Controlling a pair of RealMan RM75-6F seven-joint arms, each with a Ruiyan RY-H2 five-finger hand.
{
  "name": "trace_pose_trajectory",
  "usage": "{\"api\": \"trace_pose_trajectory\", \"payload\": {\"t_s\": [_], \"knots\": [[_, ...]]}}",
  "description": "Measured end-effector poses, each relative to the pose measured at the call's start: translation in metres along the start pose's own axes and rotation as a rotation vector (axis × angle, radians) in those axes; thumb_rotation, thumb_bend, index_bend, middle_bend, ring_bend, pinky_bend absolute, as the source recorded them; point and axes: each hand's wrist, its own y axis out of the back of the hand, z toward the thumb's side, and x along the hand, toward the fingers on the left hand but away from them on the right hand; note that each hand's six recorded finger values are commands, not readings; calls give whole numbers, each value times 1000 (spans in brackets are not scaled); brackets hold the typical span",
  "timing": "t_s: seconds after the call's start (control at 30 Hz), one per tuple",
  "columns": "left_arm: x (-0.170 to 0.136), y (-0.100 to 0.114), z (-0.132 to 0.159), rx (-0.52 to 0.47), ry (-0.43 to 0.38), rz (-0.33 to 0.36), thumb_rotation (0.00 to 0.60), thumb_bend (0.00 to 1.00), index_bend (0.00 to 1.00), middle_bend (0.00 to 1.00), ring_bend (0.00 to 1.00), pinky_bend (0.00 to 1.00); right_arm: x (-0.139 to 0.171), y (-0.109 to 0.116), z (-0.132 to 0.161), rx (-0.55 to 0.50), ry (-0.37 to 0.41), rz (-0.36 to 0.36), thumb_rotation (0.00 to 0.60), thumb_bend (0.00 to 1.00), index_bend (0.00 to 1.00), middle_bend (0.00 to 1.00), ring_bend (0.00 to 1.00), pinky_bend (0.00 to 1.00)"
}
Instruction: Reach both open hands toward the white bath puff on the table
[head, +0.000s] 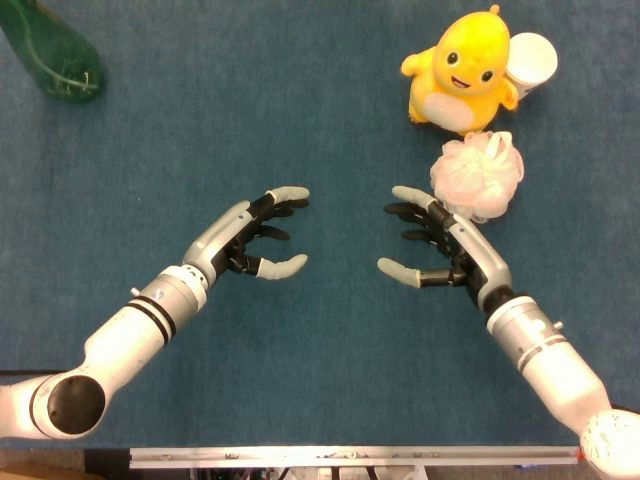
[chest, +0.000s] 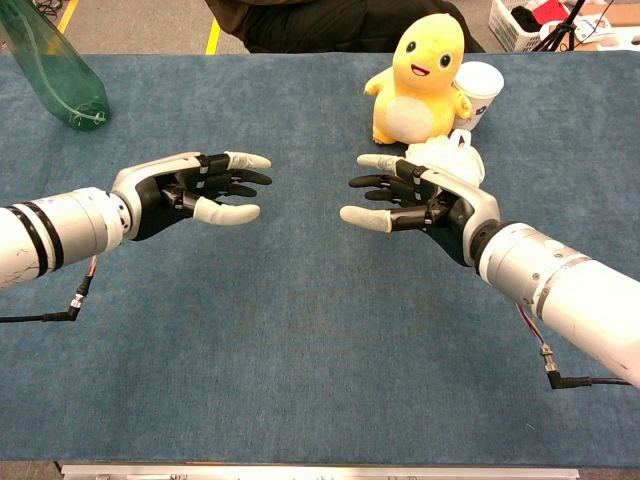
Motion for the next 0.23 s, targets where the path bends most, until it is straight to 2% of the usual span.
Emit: {"api": "trace_pose_trajectory", "payload": {"t_s": [0.23], "knots": [[1,1,0,-5,1,5,600,307,125,146,119,227,-1,0,1,0,5,-1,600,203,149,219,119,174]]}}
